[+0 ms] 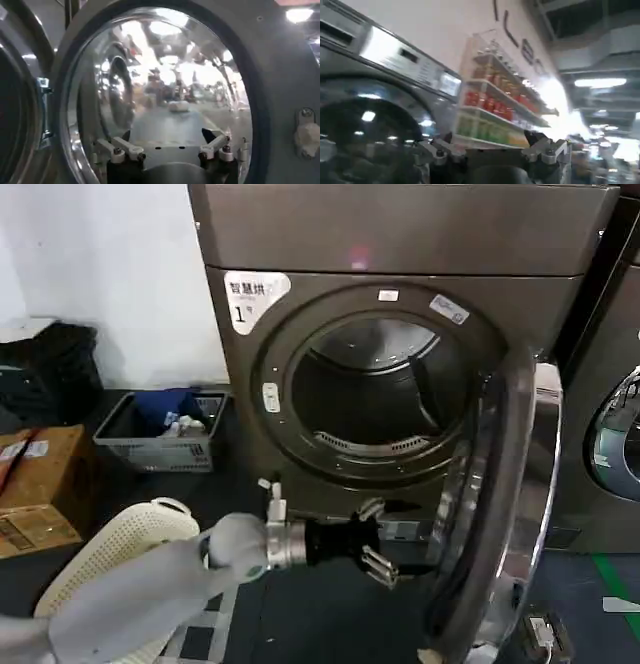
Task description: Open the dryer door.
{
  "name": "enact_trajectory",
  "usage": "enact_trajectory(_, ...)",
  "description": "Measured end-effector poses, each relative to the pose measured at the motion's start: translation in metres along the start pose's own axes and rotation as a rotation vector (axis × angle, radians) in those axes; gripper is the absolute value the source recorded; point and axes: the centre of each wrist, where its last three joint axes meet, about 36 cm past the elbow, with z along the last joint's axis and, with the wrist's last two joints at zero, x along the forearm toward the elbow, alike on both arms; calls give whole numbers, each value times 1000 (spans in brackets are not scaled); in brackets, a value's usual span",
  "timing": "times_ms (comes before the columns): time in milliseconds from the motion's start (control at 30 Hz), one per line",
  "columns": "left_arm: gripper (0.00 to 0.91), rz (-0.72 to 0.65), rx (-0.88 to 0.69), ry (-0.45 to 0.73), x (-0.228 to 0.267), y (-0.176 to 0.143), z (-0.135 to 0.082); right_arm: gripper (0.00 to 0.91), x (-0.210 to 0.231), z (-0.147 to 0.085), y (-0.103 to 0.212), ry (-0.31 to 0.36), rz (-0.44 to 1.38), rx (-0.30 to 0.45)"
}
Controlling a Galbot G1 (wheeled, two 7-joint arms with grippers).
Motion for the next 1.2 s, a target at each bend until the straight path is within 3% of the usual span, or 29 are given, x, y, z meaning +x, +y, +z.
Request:
enact_trajectory(133,907,25,2,-4,-15,1,2,907,1,-1,-15,-4,85,68)
enact_trajectory(767,907,115,9,16,-78,-3,25,907,11,-37,-76,-83,296,239)
enact_trajectory(1200,907,128,7,40,-106,7,36,907,9,-50,-91,-119,372,301)
